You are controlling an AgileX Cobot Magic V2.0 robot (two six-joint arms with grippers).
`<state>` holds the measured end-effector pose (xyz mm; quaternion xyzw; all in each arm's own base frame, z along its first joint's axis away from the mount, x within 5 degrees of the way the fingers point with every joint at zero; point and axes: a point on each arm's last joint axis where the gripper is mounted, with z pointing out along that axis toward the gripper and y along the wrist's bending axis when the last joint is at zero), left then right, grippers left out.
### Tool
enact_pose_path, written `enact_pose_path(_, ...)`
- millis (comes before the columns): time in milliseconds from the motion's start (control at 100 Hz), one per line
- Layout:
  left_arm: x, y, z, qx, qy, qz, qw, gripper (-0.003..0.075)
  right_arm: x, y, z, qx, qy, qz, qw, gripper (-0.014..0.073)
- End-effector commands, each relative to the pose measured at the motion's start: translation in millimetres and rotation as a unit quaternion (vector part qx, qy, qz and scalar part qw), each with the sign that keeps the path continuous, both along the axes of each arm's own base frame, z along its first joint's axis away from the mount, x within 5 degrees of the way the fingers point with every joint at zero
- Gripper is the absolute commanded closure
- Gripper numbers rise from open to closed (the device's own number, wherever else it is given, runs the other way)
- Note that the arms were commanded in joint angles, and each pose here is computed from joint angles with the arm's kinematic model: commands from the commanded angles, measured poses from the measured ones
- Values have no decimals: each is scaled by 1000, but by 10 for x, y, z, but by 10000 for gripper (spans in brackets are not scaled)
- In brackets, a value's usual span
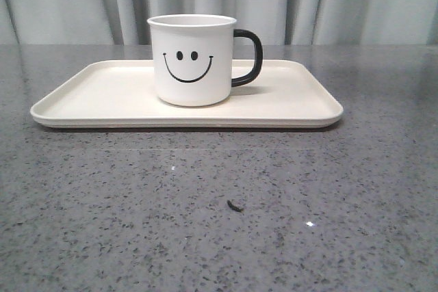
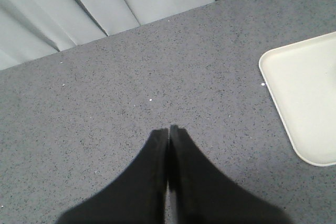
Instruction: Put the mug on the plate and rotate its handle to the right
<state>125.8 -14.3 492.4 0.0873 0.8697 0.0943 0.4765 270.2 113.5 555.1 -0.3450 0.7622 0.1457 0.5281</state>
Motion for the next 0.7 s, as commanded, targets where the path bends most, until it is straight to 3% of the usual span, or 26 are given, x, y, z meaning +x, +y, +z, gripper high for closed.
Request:
enact_pose_path(0,-27,20,82,-4,-27,2,1000,739,-569,-358,508,59,-109,-47,991,587)
enact_pose_path(80,-25,18,86,-5,-29,1,1000,739,-862,-602,663,65,-148,-94,982,672)
enact_pose_path(210,-17,11,99,-7,-38,-3,999,739,-1350,-838,814,86,-209,-163,960,655)
enact_pose_path(350,-2,-5,119,-13,-52,-8,999,739,-1715,-951,727,112,-269,-223,930,655)
enact_pose_path(560,25,-30,7,-14,-59,-18,998,738,-2065,-1029,20,156,-309,-281,895,655)
enact_pose_path(690,3,-30,-189,-23,-55,-18,998,739,-2186,-1054,-578,168,-299,-304,889,655)
